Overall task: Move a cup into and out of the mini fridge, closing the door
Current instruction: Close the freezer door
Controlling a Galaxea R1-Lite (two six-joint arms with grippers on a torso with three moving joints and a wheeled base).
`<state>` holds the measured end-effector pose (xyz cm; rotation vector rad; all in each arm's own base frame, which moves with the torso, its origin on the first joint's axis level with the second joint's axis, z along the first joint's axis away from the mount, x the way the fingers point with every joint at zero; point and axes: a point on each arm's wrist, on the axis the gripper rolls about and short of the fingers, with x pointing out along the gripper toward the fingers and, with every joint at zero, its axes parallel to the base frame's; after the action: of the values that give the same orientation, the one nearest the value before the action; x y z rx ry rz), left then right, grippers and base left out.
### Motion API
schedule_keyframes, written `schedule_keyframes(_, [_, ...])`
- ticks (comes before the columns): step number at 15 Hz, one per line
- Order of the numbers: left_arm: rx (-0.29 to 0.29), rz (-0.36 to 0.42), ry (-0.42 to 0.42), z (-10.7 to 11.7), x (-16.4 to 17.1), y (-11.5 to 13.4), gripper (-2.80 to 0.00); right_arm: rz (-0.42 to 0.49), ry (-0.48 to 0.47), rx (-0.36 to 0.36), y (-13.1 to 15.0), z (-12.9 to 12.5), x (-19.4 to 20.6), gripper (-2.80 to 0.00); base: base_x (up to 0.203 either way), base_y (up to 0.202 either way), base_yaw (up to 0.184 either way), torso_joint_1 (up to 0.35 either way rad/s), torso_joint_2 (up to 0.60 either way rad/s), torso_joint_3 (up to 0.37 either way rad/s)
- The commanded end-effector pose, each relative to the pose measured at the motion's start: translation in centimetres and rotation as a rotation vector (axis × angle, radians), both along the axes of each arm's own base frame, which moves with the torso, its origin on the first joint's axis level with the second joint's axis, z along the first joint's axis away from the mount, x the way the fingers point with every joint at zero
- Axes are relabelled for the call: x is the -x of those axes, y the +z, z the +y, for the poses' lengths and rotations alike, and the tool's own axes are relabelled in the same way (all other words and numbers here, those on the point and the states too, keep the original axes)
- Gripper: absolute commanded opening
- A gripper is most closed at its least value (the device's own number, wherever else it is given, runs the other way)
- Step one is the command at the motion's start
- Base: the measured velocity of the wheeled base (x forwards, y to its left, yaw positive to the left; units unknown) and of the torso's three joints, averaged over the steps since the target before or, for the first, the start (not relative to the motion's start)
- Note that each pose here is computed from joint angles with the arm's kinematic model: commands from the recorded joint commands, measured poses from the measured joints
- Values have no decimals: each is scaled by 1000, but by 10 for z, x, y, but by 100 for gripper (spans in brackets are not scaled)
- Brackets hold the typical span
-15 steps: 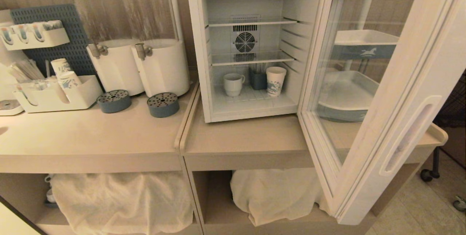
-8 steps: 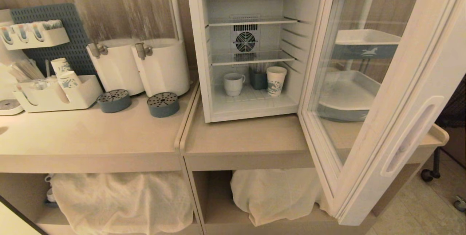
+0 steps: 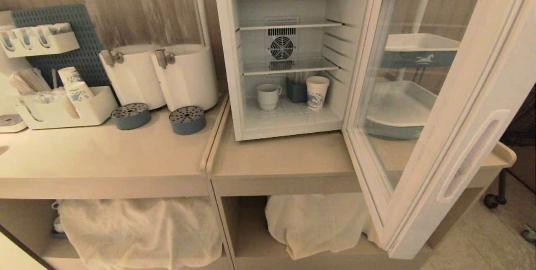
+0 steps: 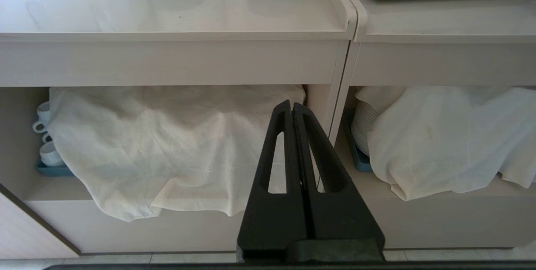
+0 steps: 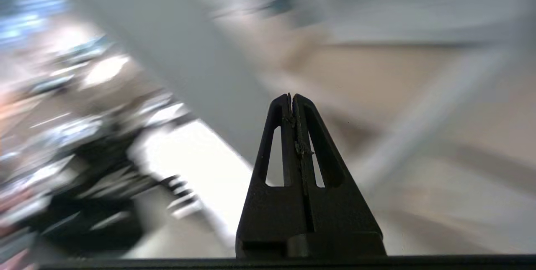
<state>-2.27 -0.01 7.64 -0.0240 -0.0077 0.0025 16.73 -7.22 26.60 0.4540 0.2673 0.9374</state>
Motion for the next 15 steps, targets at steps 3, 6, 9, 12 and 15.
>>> schedule_keyframes(3, [2, 2, 1, 0, 0, 0, -280, 68, 223, -51, 1, 32, -13, -280, 0, 0, 0, 0, 0, 0])
schedule_keyframes(6, [2, 2, 1, 0, 0, 0, -280, 71, 291, -24, 5, 57, -21, -280, 0, 0, 0, 0, 0, 0])
schedule_keyframes(9, [4, 2, 0, 0, 0, 0, -280, 76, 282, 19, 9, 81, -30, -280, 0, 0, 0, 0, 0, 0])
schedule_keyframes(12, [7, 1, 2, 0, 0, 0, -280, 91, 248, 45, 14, 99, -37, -280, 0, 0, 0, 0, 0, 0])
schedule_keyframes(15, [8, 1, 2, 0, 0, 0, -280, 128, 143, 45, 23, 122, -51, -280, 0, 0, 0, 0, 0, 0])
